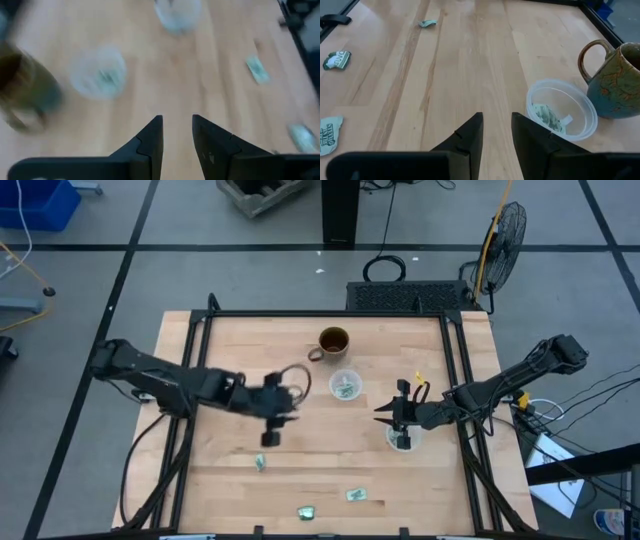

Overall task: Pick and place items into bin
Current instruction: Put the stevia packet into the bottom transparent bin

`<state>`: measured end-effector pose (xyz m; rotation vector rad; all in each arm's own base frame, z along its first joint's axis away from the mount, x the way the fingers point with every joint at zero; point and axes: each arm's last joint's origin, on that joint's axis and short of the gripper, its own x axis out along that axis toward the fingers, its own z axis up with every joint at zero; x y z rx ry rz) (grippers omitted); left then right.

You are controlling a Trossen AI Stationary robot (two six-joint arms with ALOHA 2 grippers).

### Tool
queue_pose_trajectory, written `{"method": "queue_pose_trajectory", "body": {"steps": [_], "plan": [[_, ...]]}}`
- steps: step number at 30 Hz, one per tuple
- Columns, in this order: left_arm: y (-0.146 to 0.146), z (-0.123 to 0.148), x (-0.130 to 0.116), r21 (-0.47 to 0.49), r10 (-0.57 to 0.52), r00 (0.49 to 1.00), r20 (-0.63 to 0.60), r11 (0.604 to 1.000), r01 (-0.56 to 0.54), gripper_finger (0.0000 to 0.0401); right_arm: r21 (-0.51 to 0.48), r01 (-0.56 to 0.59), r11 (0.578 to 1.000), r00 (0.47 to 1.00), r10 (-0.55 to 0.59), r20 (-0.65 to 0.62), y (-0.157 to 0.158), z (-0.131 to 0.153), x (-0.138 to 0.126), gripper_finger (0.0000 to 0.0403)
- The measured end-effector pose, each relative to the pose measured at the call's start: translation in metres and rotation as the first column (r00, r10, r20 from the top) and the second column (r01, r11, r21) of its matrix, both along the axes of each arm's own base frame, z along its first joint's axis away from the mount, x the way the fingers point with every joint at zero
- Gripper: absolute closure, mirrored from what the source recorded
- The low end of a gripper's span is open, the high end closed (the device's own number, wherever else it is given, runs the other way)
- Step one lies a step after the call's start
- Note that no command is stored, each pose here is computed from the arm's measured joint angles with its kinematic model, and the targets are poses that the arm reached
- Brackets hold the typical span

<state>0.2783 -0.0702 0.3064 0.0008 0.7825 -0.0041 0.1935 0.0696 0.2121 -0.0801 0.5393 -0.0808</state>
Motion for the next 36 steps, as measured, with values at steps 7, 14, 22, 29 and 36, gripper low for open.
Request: {"method": "queue_pose_trajectory", "body": {"steps": [7,14,22,29,36], "plan": [[-0.04,-0.052,-0.024,-0.09,-0.046,0.979,-0.2,0.996,0.029,0.029,-0.005,-0.003,1.0,1.0,0.003,-0.001,0.0,0.0,0.0,0.0309],[-0.05,-0.104,-0.055,-0.112,0.013,0.93,-0.367,0.992,-0.058,0.029,-0.004,-0.003,1.0,1.0,0.003,0.002,0.0,0.0,0.0,0.0309],[-0.047,-0.138,-0.067,-0.277,0.035,0.898,-0.439,0.945,-0.172,0.029,-0.004,-0.004,1.0,1.0,0.004,0.002,0.0,0.0,0.0,0.0309],[-0.046,-0.143,-0.068,-0.291,0.017,0.901,-0.434,0.944,-0.158,0.029,-0.004,-0.004,1.0,1.0,0.004,0.002,0.0,0.0,0.0,0.0309],[-0.045,-0.143,-0.068,-0.265,0.046,0.905,-0.423,0.949,-0.173,0.029,-0.004,-0.004,1.0,1.0,0.004,0.002,0.0,0.0,0.0,0.0309]]}}
